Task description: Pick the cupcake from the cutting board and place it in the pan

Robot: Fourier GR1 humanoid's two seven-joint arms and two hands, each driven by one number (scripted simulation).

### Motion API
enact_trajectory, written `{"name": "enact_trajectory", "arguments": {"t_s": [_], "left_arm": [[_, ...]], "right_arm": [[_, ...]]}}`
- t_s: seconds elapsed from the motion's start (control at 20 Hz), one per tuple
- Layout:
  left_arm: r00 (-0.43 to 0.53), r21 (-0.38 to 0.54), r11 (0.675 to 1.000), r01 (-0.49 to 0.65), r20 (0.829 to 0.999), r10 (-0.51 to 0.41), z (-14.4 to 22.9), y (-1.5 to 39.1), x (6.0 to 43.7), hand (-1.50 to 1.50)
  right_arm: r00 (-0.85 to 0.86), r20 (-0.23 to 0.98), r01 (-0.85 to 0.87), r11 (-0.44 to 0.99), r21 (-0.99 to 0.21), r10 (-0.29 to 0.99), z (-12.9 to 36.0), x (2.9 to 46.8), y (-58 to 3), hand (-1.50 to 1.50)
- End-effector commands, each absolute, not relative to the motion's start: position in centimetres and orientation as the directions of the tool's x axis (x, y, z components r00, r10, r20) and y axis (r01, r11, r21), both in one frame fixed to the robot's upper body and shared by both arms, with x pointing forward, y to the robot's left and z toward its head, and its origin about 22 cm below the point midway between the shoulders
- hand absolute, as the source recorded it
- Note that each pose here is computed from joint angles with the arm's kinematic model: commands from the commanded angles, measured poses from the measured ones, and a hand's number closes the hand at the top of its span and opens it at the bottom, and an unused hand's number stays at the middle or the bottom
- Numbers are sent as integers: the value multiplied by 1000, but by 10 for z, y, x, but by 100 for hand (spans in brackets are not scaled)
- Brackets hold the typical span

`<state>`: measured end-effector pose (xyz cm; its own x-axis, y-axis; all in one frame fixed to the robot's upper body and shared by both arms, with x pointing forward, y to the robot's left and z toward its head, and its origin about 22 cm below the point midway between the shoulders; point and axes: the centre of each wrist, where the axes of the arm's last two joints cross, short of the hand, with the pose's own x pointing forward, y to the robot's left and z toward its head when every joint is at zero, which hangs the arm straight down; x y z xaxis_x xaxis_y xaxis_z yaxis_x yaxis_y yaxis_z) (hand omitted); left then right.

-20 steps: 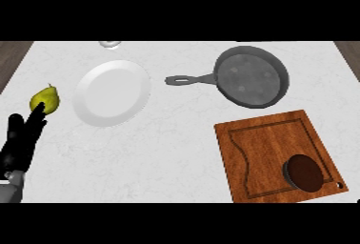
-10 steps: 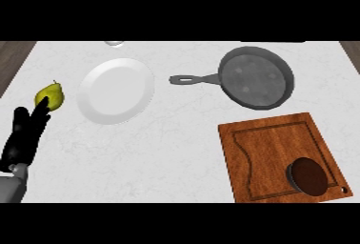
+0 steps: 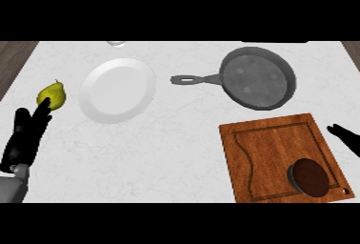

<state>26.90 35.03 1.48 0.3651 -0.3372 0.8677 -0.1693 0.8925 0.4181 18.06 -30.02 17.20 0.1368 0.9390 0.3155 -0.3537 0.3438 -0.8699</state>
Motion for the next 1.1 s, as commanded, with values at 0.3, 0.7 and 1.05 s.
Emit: {"name": "enact_trajectory", "arguments": {"t_s": [0.3,0.7,1.05], "left_arm": [[369,412,892,-189,871,-324,17,357,273,0],[362,412,891,-191,873,-326,17,340,264,0],[367,416,892,-179,869,-332,10,348,254,0]], "right_arm": [[171,201,-412,255,-875,965,123,185,-278,-150],[168,152,-453,213,-866,974,130,199,-273,-150],[169,181,-436,238,-868,969,108,206,-260,-150]]}}
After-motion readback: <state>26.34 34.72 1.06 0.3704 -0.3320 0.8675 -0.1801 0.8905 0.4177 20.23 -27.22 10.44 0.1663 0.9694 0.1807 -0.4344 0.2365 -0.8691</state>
